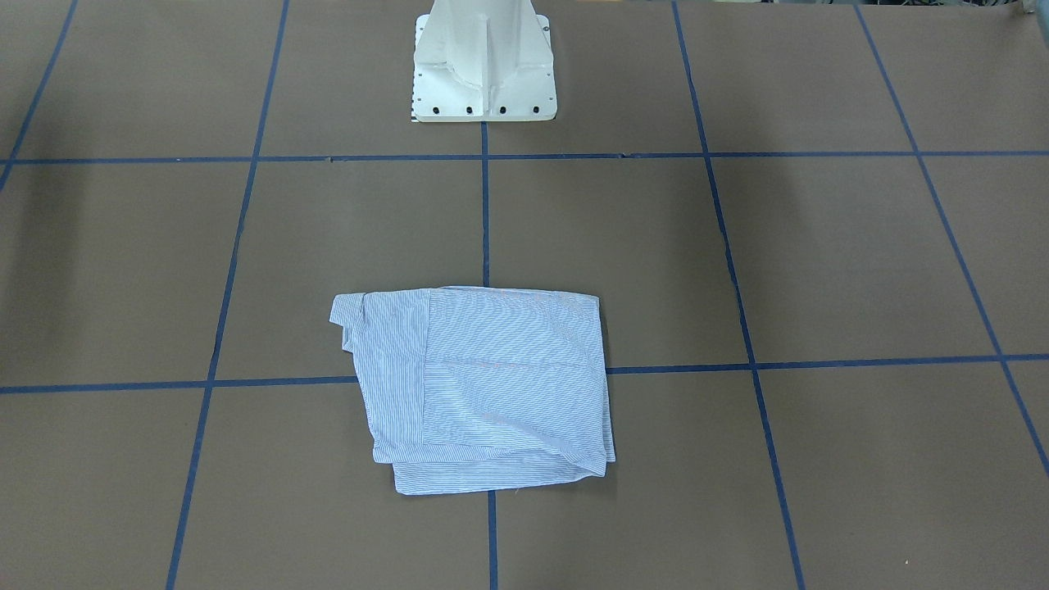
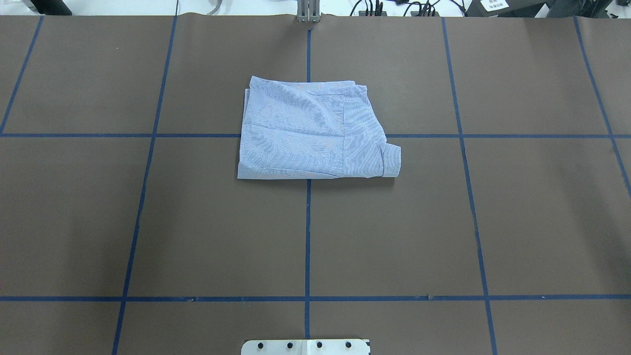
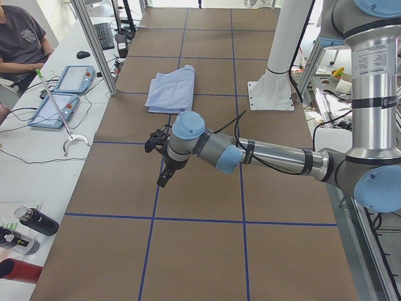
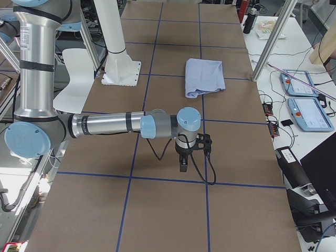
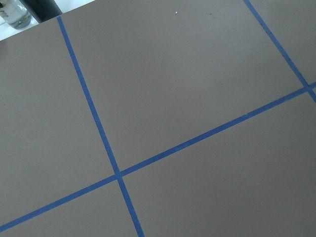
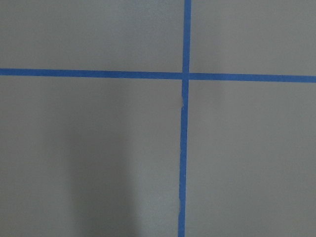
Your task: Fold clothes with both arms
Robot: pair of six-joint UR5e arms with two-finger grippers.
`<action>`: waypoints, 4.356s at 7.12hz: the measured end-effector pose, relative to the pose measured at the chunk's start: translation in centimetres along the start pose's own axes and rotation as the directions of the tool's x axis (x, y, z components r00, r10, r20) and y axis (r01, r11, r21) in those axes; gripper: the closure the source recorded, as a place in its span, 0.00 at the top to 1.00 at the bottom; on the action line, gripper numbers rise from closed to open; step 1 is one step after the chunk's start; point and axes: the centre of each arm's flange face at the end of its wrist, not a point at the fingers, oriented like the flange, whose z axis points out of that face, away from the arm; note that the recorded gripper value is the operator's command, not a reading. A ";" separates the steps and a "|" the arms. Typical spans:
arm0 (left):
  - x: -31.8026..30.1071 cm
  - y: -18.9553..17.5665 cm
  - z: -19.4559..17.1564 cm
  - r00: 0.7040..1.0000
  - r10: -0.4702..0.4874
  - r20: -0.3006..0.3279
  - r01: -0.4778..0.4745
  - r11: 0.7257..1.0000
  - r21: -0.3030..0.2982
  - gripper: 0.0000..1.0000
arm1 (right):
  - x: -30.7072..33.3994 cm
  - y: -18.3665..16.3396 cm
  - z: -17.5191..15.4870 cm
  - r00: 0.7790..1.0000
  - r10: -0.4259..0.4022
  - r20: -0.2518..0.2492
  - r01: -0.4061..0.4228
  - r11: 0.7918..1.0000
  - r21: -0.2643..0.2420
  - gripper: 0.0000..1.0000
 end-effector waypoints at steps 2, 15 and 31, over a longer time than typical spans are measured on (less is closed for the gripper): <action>-1.4 1.0 1.5 1.000 -0.029 -0.001 0.029 0.999 -0.029 1.00 | -0.7 -0.4 0.0 1.000 -0.012 0.008 0.012 1.000 -0.001 1.00; -2.0 2.0 1.9 0.961 -0.277 -0.018 0.276 0.960 -0.041 1.00 | -1.9 -0.6 -0.7 0.997 -0.033 0.075 0.032 0.999 0.010 1.00; 0.4 1.0 -0.3 0.973 -0.228 -0.036 0.229 0.974 0.001 1.00 | -2.2 -0.2 -1.4 0.998 -0.033 0.051 0.032 0.999 0.024 1.00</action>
